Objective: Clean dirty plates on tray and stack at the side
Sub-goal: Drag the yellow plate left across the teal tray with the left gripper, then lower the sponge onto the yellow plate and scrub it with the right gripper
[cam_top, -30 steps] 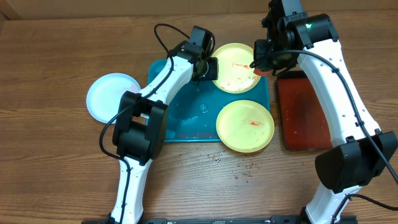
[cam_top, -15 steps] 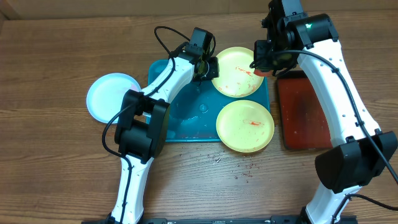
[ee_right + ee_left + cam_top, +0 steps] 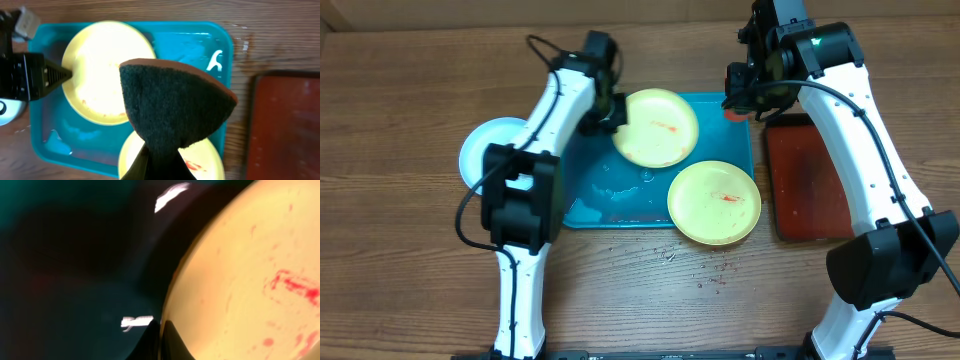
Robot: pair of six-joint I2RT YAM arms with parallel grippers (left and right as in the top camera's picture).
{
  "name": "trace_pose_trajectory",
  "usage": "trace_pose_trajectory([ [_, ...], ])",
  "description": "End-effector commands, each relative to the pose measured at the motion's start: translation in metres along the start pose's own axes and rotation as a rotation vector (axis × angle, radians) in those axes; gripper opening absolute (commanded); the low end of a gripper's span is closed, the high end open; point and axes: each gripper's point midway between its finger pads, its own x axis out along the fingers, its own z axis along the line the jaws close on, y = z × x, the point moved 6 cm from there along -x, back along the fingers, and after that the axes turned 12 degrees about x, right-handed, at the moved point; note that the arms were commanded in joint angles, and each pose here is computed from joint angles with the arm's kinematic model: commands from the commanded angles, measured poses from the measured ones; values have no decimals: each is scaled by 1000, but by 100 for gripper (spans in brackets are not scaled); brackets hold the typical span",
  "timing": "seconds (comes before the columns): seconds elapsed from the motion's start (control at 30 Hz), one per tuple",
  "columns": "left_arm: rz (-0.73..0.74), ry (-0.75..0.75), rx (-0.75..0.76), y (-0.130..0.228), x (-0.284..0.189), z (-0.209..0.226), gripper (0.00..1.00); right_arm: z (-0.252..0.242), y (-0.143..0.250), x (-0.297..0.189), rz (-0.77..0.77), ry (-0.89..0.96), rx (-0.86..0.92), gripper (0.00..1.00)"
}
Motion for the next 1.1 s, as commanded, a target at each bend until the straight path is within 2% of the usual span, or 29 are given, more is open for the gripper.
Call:
trace_pose_trajectory([
  [0.0, 59, -27, 96, 11, -8, 8, 4, 14, 2, 16, 71, -99, -22, 4],
  [0.1, 115, -46, 91, 22, -9, 12, 4, 27, 9, 38, 143, -153, -33, 4],
  [0.23, 113, -49, 91, 21, -9, 12, 4, 50, 22, 67, 212, -204, -73, 4],
  [0.5, 85, -89, 69, 16, -9, 16, 4, 85, 44, 107, 240, -188, -152, 4],
  [0.67, 84, -105, 60, 16, -9, 18, 4, 83, 49, 147, 222, -64, -146, 4],
  [1.07, 104, -105, 58, 20, -10, 18, 4, 69, 56, 212, 265, -1, -116, 4],
])
